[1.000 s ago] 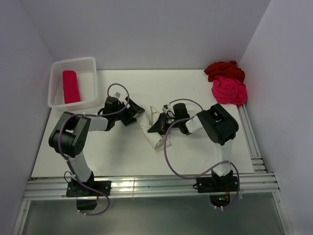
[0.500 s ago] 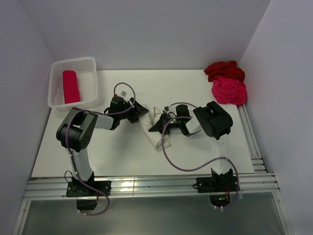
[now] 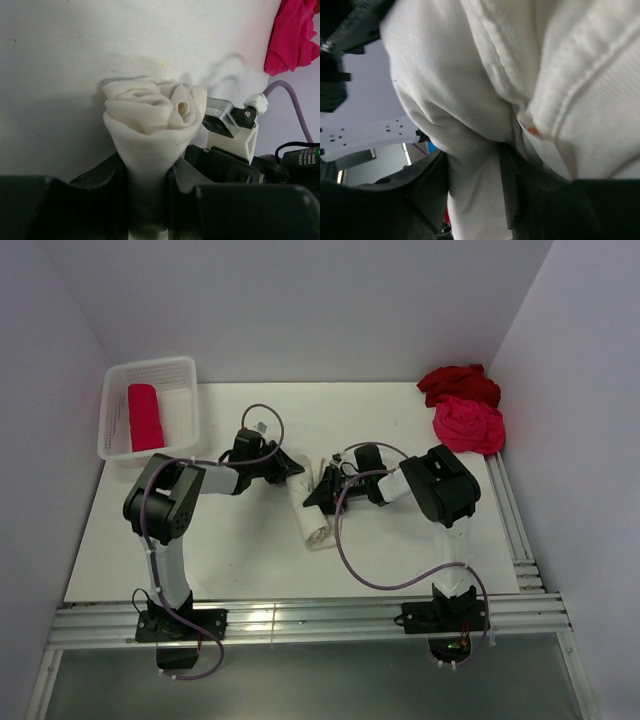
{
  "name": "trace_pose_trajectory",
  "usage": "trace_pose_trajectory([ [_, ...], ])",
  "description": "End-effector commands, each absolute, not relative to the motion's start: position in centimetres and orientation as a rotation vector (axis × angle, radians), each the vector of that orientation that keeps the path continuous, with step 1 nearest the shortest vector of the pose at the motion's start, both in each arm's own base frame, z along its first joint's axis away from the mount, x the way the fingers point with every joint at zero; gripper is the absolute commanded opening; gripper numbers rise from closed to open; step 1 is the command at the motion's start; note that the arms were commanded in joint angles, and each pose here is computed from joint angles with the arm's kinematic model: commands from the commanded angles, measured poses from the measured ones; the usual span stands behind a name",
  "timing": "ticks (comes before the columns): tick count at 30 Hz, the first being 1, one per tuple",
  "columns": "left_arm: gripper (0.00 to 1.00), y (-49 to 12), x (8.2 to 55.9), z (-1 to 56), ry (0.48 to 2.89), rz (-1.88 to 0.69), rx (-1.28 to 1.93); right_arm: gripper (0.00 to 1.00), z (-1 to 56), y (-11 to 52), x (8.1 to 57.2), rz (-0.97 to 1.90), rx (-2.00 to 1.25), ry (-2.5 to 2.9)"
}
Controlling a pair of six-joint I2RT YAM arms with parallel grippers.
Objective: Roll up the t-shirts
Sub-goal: Roll the tshirt
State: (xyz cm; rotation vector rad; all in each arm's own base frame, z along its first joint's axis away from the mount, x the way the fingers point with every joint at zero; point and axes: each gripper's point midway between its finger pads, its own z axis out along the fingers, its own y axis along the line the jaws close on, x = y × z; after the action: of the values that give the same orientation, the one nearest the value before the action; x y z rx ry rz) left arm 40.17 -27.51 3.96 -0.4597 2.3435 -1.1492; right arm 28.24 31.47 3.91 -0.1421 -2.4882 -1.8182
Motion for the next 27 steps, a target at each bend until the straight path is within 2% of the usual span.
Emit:
trace_pose_trajectory([
  [1, 0.00, -27.2, 41.8, 4.1, 2.349, -1.035, -0.441, 0.50, 1.0, 29.8, 25.8, -1.564, -0.161, -2.586],
  [6, 0.00, -26.2, 43.0, 4.8, 2.345, -0.928, -0.481, 0.57, 1.6, 28.8, 23.9, -1.491, -0.121, -2.614],
  [15, 0.00, -26.2, 42.4, 4.3, 2.371, -0.855, -0.487, 0.51, 3.3, 28.7, 19.8, -1.422, 0.008, -2.609],
  [21, 0.00, -26.1, 42.0, 4.4, 2.376, -0.846, -0.484, 0.52, 3.2, 29.0, 16.6, -1.330, 0.071, -2.601],
  [23, 0.00, -26.2, 41.9, 4.6, 2.372, -0.854, -0.464, 0.56, 2.9, 28.4, 16.1, -1.306, 0.054, -2.629],
  [27, 0.00, -26.1, 41.4, 4.9, 2.379, -0.844, -0.427, 0.62, 4.0, 26.9, 18.8, -1.368, -0.062, -2.692],
])
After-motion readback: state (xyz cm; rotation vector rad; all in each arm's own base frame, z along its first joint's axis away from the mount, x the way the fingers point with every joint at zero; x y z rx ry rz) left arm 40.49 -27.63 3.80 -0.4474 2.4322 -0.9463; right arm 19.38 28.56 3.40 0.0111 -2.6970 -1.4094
